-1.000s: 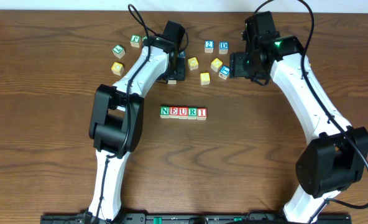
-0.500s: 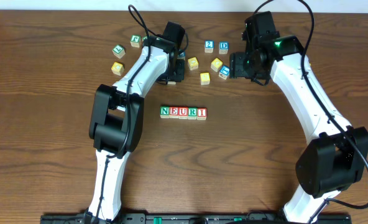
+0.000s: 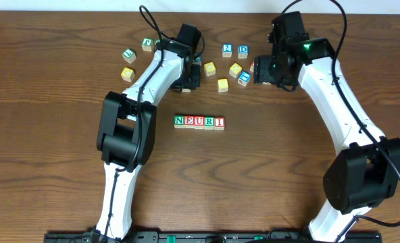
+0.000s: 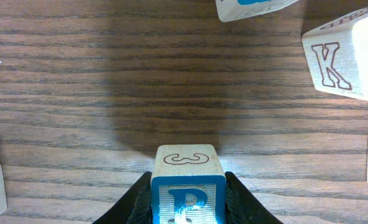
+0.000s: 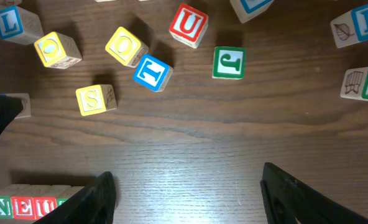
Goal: Spell out NEURIPS
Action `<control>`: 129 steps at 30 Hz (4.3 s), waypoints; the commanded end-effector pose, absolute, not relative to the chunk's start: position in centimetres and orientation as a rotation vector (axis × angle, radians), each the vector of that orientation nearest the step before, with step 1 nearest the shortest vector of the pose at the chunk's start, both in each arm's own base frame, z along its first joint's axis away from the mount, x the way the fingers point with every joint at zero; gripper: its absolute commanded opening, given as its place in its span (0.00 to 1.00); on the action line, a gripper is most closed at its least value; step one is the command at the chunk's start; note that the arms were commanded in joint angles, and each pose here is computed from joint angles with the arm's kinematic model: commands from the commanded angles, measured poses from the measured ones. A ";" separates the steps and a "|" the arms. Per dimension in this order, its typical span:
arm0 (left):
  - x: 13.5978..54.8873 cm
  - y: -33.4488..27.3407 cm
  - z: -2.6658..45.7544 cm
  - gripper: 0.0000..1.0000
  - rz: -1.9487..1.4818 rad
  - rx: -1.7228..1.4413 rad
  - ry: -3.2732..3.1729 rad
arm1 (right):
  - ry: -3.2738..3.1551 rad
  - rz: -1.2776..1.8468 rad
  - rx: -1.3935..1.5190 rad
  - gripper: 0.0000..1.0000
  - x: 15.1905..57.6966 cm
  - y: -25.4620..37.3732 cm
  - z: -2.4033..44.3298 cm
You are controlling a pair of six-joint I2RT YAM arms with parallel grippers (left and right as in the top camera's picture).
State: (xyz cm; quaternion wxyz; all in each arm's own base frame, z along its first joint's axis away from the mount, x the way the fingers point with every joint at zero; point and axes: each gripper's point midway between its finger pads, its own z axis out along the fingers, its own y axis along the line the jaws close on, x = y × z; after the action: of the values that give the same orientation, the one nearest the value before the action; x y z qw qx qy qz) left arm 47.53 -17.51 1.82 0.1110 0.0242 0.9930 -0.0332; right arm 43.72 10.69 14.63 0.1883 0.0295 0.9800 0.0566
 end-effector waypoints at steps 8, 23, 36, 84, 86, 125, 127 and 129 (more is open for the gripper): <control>47.2 -18.8 7.5 0.31 -0.130 0.105 2.824 | 2.745 0.135 0.121 0.70 44.5 8.7 14.9; 40.3 -27.4 10.7 0.31 -0.274 0.205 2.870 | 2.668 0.116 0.240 0.70 45.6 3.7 17.9; 35.9 -33.3 7.4 0.31 -0.239 0.324 2.911 | 2.610 0.114 0.366 0.70 44.7 -0.7 20.7; 38.9 -28.8 17.9 0.51 -0.325 0.309 2.706 | 2.659 0.164 0.337 0.72 43.8 0.8 20.3; 39.2 -26.9 20.6 0.51 -0.333 0.290 2.657 | 2.677 0.168 0.313 0.72 43.5 1.6 20.1; 42.0 -3.8 23.5 0.52 -0.025 -0.208 2.683 | 3.076 0.158 0.107 0.64 33.4 13.0 7.3; 41.9 -3.8 23.3 0.52 -0.023 -0.208 2.686 | 3.099 0.147 0.102 0.65 33.1 13.0 6.5; 41.9 -3.8 23.2 0.52 -0.022 -0.208 2.691 | 3.118 0.136 0.097 0.64 32.9 13.2 5.8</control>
State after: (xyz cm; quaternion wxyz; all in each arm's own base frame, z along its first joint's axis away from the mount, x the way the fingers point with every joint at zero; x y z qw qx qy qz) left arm 42.12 -4.17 23.72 0.2267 -0.0794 0.9706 -0.0177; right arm 33.62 12.83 7.42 0.0336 0.0266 0.9978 0.0510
